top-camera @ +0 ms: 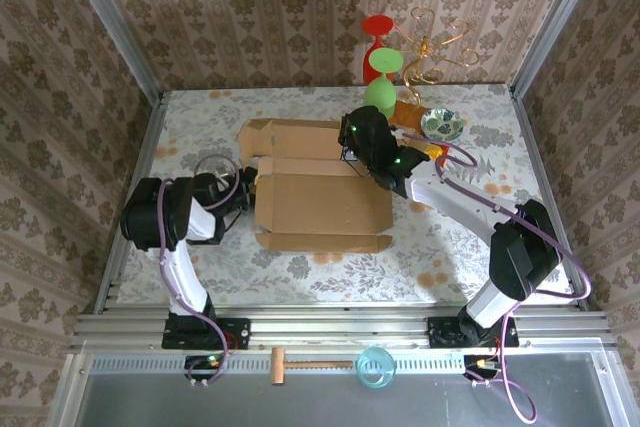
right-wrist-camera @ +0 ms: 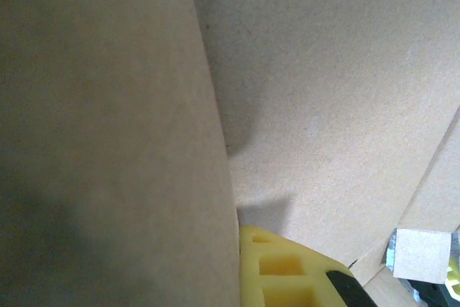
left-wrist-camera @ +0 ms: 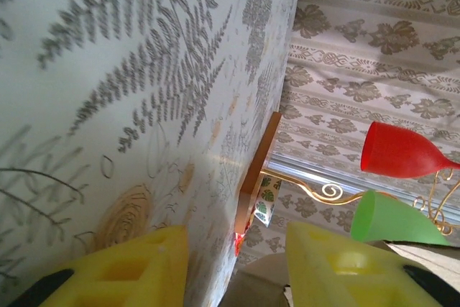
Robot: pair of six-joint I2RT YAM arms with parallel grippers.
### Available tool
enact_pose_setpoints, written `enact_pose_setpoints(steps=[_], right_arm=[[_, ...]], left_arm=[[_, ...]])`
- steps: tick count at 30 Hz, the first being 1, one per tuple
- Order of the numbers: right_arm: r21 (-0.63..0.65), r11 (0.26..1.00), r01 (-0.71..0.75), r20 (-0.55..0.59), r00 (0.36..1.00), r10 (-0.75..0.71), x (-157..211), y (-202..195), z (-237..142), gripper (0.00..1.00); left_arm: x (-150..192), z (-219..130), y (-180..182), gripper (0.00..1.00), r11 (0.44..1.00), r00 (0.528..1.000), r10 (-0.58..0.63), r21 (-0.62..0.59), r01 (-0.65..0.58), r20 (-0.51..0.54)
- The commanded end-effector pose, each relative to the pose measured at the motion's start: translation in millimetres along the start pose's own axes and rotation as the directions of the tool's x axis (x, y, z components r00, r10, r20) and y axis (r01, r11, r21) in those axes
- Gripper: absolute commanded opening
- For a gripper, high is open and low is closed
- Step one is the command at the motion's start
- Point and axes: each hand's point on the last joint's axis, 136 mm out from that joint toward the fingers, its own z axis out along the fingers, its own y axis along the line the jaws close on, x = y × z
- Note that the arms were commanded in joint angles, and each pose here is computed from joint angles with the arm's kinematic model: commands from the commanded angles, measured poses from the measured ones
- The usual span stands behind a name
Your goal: Fold the paper box
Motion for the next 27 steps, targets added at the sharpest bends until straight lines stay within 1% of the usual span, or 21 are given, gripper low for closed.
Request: enact_pose_setpoints(steps=[1,4,10,15,18,20,24,25,27], right_arm=[[-0.053,0.998,-0.038,0.031,0.999,0.039,-7.4,16.8,-9.1,0.00],[-0.044,0.998,-0.036,0.030,0.999,0.038,-8.1,12.0,-6.0,0.00],[-0.026,0.999,-0.032,0.016,0.999,0.033,-4.8,3.5,-0.5,0.00],[-0.012,1.000,-0.028,0.010,1.000,0.029,-3.0,-4.8,3.0,0.00],[-0.006,1.000,-0.023,0.008,1.000,0.024,-3.3,-10.0,4.6,0.00],[-0.002,1.000,-0.019,0.011,1.000,0.019,-5.3,-14.8,5.6,0.00],[0.002,1.000,0.023,0.014,1.000,-0.023,-10.6,-24.2,6.2,0.00],[-0.001,0.999,0.039,0.015,0.999,-0.039,-12.0,-24.5,5.9,0.00],[0.007,0.997,0.075,0.023,0.997,-0.076,-17.6,-31.8,5.9,0.00]], left_arm=[[2.9,-3.2,-29.1,0.41,0.994,0.997,0.079,0.067,-0.080,0.025],[13.6,-5.9,-28.7,0.41,0.993,0.994,0.111,0.049,-0.111,0.007],[36.5,-4.0,-11.8,0.42,0.978,0.979,0.198,-0.064,-0.200,-0.038],[43.2,-3.6,3.0,0.42,0.941,0.958,0.282,-0.180,-0.287,-0.052],[44.5,-4.2,2.3,0.43,0.912,0.938,0.343,-0.218,-0.347,-0.060],[44.1,-5.2,2.7,0.43,0.899,0.930,0.361,-0.239,-0.366,-0.066],[42.1,-11.5,5.0,0.45,0.894,0.929,0.364,-0.259,-0.367,-0.058],[41.9,-14.3,5.3,0.46,0.893,0.930,0.364,-0.262,-0.365,-0.055],[40.7,-24.2,6.7,0.52,0.889,0.931,0.362,-0.281,-0.360,-0.047]])
